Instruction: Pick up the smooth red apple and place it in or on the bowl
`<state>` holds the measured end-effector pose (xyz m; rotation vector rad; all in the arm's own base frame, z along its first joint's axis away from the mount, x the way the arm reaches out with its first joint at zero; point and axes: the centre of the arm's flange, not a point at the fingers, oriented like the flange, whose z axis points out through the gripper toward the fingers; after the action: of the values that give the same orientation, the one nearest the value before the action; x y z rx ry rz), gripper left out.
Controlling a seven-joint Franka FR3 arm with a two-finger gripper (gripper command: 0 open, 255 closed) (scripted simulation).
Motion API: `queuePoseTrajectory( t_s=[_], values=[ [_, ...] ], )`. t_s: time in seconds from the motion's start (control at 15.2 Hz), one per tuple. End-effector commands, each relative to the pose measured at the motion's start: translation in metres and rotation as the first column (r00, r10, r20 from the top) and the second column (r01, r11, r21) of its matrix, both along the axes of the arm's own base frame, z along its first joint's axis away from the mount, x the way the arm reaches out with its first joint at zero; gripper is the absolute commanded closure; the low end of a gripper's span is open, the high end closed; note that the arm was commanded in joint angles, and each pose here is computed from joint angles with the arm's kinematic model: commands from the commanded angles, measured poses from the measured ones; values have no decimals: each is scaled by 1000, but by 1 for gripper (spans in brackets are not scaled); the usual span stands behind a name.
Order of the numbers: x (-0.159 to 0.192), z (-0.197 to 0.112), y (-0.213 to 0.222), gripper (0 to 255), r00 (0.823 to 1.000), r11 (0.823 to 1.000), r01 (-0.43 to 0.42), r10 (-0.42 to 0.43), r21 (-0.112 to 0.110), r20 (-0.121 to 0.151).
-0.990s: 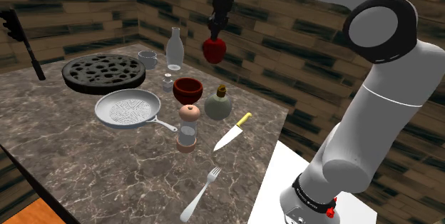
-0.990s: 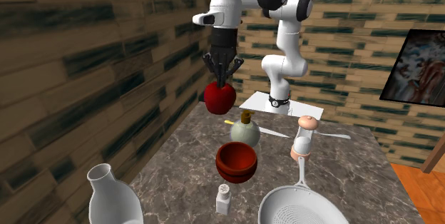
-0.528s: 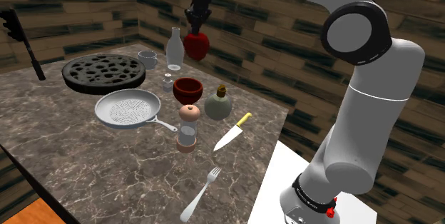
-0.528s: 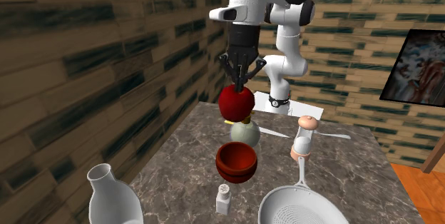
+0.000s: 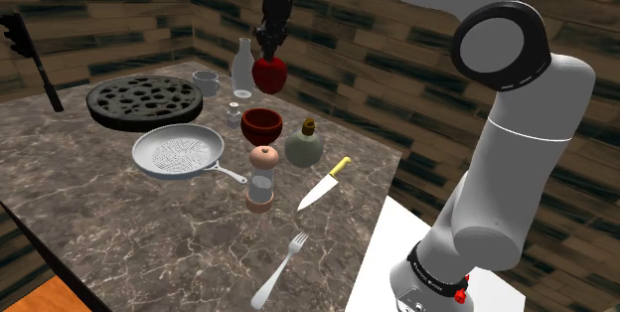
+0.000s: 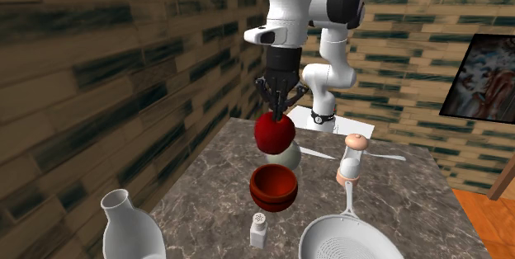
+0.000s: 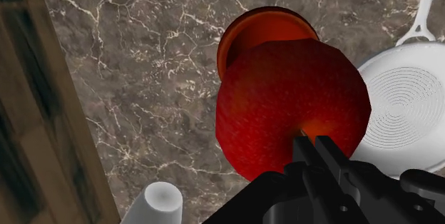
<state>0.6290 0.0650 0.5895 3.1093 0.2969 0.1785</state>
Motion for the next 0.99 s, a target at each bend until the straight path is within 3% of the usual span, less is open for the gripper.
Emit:
queuePoseTrajectory(
  t_s=[0.0, 0.92],
  values=[
    [-1, -10, 1, 255, 1000, 1000, 0, 0, 0, 1],
    [-1, -84, 1, 255, 1000, 1000, 0, 0, 0, 1]
  ],
)
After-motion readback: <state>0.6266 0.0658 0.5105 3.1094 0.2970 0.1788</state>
